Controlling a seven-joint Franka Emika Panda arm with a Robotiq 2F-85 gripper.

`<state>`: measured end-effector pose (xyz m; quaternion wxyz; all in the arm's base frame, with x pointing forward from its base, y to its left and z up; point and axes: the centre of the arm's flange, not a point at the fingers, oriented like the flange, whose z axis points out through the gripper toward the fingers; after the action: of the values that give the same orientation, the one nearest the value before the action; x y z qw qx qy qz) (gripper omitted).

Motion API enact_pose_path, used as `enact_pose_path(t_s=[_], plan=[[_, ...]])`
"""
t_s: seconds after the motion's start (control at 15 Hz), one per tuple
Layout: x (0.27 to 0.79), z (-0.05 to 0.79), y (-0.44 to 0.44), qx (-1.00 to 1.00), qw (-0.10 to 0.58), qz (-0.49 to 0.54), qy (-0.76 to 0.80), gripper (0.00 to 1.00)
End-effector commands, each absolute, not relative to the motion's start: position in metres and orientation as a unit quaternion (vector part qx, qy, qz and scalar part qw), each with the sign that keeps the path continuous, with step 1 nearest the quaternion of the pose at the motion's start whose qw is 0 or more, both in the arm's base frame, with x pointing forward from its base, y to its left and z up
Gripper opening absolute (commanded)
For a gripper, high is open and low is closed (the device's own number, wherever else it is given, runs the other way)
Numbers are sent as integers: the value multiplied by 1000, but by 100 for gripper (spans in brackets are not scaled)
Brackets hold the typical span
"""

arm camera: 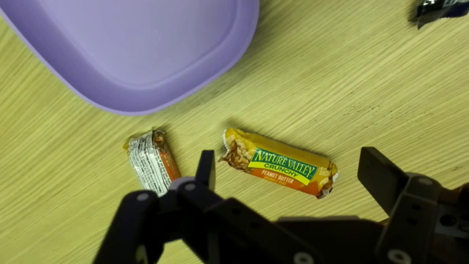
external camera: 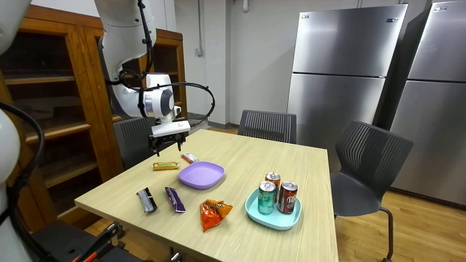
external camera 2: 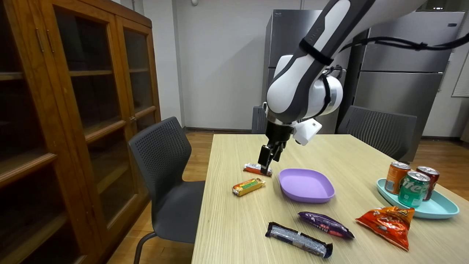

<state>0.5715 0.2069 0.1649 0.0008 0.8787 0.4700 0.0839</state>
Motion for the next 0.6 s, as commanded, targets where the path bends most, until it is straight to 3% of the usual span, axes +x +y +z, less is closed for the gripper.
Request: enact_pose_path(t_s=[0.0, 0.53], plan=[[610, 157, 222, 866, 11, 81, 493, 100], [598, 152, 216, 874, 3, 84, 479, 100]])
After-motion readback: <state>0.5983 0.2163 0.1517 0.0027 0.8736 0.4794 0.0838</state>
